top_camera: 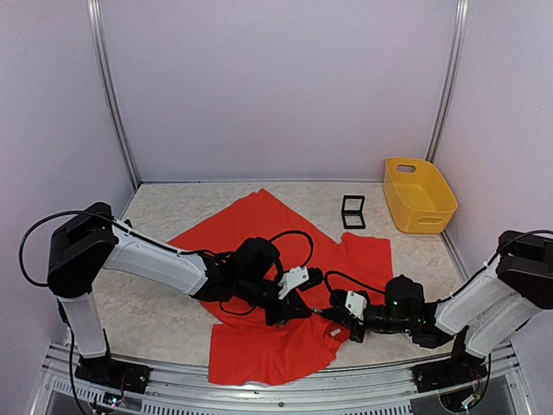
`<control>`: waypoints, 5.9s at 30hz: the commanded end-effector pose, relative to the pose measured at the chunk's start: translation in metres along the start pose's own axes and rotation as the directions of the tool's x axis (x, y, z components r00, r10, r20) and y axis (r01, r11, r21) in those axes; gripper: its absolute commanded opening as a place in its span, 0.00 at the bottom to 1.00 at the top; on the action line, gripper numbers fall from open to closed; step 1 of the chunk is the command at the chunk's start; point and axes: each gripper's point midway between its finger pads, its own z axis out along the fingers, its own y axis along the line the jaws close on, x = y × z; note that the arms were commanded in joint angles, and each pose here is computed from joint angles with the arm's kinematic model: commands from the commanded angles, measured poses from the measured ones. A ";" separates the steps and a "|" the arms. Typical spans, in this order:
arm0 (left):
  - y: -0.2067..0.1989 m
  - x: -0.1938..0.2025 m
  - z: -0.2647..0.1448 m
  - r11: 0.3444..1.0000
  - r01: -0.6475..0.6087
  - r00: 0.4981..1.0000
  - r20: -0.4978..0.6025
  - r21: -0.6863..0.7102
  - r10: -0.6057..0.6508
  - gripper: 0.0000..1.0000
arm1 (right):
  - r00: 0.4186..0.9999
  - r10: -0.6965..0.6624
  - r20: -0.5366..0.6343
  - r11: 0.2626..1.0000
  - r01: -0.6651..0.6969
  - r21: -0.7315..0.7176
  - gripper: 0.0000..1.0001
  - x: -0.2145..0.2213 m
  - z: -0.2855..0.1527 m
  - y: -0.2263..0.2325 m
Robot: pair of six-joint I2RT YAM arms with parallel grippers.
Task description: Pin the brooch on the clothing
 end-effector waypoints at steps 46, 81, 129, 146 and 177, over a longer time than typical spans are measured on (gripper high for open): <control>-0.010 -0.031 -0.031 0.997 -0.078 0.989 0.126 -0.011 0.078 0.07 | 0.984 0.057 0.166 0.989 -0.033 -0.144 0.00 -0.044 0.005 0.011; -0.026 -0.041 -0.049 0.993 -0.119 0.983 0.140 0.000 0.118 0.00 | 0.977 0.199 -0.080 0.958 -0.211 -0.195 0.40 0.009 0.010 0.027; -0.022 -0.037 -0.052 0.992 -0.119 0.988 0.097 -0.029 0.122 0.00 | 0.989 0.144 0.046 0.986 -0.147 0.073 0.64 -0.049 -0.041 -0.024; -0.022 -0.038 -0.052 0.994 -0.104 0.989 0.098 -0.029 0.106 0.00 | 0.988 0.073 0.134 0.987 -0.052 -0.153 0.68 -0.065 0.024 0.008; -0.028 -0.034 -0.052 0.993 -0.116 0.989 0.094 -0.002 0.116 0.00 | 0.951 0.290 0.107 0.957 -0.284 -0.063 0.23 -0.051 0.026 -0.018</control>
